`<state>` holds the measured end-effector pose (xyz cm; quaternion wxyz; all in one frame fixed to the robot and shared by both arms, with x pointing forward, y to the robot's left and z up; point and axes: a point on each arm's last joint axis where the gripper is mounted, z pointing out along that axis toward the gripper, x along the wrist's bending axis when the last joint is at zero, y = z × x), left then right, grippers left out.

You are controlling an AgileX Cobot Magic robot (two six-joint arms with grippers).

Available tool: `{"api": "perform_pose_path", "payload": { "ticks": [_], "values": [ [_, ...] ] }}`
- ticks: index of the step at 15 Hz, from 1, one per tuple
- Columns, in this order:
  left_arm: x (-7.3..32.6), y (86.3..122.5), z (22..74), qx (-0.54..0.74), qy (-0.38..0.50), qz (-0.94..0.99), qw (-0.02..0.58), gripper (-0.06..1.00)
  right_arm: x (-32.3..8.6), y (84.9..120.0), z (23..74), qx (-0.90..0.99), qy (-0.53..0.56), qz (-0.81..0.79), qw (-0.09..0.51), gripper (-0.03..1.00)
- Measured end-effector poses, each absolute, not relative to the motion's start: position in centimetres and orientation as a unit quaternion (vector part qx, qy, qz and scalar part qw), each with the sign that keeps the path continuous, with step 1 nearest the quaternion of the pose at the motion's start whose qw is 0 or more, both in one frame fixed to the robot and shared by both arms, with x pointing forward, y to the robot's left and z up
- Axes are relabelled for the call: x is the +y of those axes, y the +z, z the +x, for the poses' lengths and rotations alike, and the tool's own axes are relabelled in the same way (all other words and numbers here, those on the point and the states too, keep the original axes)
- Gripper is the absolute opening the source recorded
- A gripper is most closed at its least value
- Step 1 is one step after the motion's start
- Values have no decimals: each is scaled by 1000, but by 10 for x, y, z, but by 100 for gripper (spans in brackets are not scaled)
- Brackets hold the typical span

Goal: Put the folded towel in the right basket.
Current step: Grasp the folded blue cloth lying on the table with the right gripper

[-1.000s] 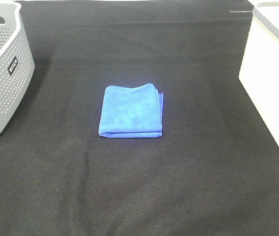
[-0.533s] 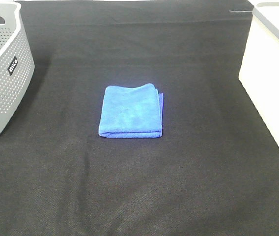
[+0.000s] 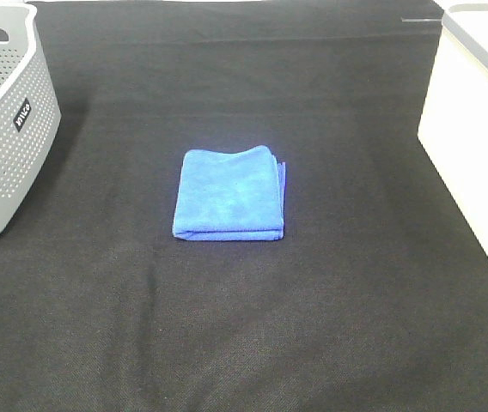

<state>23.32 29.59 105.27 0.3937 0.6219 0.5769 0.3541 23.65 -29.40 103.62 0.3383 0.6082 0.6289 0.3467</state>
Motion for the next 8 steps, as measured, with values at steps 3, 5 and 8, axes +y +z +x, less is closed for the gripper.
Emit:
{"api": "perform_pose_path", "payload": {
  "ticks": [3, 5, 8],
  "values": [
    [296, 1053, 233, 577, 354, 622, 394, 99, -294, 1036, 236, 629, 347, 608, 338, 95],
    [296, 1053, 233, 577, 354, 622, 394, 99, -294, 1036, 236, 629, 346, 608, 339, 95],
    [296, 1053, 233, 577, 354, 622, 393, 99, -294, 1050, 233, 623, 358, 596, 359, 95]
  ]
}}
